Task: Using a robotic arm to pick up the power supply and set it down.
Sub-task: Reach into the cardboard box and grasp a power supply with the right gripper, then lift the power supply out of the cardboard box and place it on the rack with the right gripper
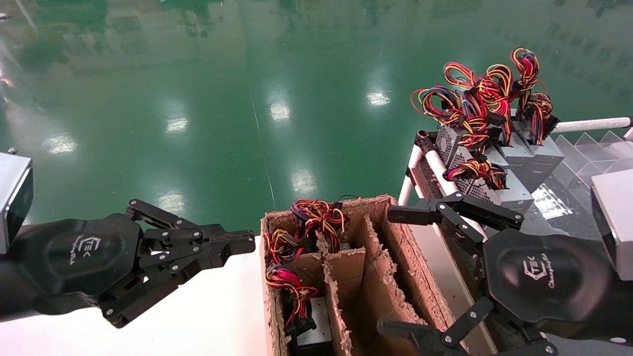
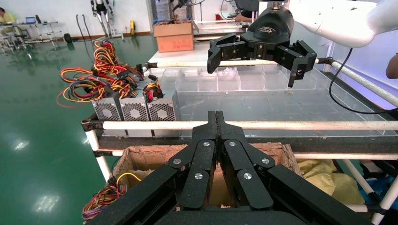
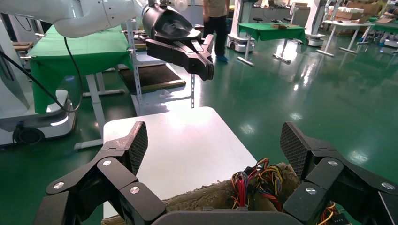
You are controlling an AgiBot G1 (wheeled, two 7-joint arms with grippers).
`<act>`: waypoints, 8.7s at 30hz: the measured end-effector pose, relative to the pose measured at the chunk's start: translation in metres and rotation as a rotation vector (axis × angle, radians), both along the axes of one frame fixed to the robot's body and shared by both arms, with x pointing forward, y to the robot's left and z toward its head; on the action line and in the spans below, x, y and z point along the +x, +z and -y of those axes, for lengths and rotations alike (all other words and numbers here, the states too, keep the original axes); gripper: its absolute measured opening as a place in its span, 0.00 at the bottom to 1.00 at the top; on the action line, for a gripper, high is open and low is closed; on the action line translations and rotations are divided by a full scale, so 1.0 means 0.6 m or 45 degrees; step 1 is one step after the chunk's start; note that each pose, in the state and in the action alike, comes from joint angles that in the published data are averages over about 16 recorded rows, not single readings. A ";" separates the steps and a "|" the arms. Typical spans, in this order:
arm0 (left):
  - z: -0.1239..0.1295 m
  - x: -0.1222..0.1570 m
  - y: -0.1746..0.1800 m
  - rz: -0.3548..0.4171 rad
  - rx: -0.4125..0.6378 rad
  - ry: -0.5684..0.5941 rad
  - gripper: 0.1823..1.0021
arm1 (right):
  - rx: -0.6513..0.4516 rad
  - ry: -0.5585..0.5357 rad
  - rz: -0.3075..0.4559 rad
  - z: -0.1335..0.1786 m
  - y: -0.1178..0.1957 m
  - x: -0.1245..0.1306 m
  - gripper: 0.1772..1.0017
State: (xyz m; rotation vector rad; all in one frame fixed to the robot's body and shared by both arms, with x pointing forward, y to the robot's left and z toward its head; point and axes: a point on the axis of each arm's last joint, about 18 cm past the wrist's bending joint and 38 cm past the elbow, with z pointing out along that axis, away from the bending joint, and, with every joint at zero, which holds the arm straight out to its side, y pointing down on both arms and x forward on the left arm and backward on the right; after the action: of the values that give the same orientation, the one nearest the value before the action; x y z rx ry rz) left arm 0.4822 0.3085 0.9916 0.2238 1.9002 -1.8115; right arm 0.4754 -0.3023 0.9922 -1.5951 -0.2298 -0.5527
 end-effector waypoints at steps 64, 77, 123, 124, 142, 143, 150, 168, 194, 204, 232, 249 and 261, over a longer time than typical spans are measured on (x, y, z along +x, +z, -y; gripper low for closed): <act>0.000 0.000 0.000 0.000 0.000 0.000 0.99 | -0.364 -0.190 -0.250 -0.201 -0.147 0.273 0.76; 0.000 0.000 0.000 0.000 0.000 0.000 1.00 | -0.343 -0.183 -0.248 -0.213 -0.154 0.288 0.40; 0.000 0.000 0.000 0.000 0.000 0.000 1.00 | 0.196 -0.367 0.377 0.102 0.219 0.108 0.07; 0.000 0.000 0.000 0.000 0.000 0.000 1.00 | 0.200 -0.390 0.404 0.114 0.232 0.102 0.07; 0.000 0.000 0.000 0.000 0.000 0.000 1.00 | 0.206 -0.806 0.604 0.319 0.333 -0.002 0.07; 0.000 0.000 0.000 0.000 0.000 0.000 1.00 | 0.200 -0.830 0.599 0.329 0.330 -0.005 0.07; 0.000 0.000 0.000 0.000 0.000 0.000 1.00 | 0.156 -0.982 0.518 0.391 0.292 -0.006 0.07; 0.000 0.000 0.000 0.000 0.000 0.000 1.00 | 0.086 -1.175 0.226 0.440 0.160 0.088 0.07; 0.000 0.000 0.000 0.000 0.000 0.000 1.00 | 0.103 -1.180 0.112 0.357 0.142 0.220 0.07; 0.000 0.000 0.000 0.000 0.000 0.000 1.00 | 0.058 -1.139 0.122 0.345 0.141 0.217 0.07; 0.000 0.000 0.000 0.000 0.000 0.000 1.00 | -0.034 -1.173 0.164 0.382 0.153 0.174 0.07; 0.000 0.000 0.000 0.000 0.000 0.000 1.00 | -0.100 -1.116 0.185 0.353 0.158 0.185 0.06; 0.000 0.000 0.000 0.000 0.000 0.000 1.00 | -0.065 -1.140 0.178 0.334 0.163 0.217 0.06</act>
State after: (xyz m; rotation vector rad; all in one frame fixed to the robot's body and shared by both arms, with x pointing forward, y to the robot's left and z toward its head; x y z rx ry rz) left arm 0.4822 0.3085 0.9916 0.2239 1.9001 -1.8115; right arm 0.6058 -0.5028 1.0902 -1.6642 0.4011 -1.3510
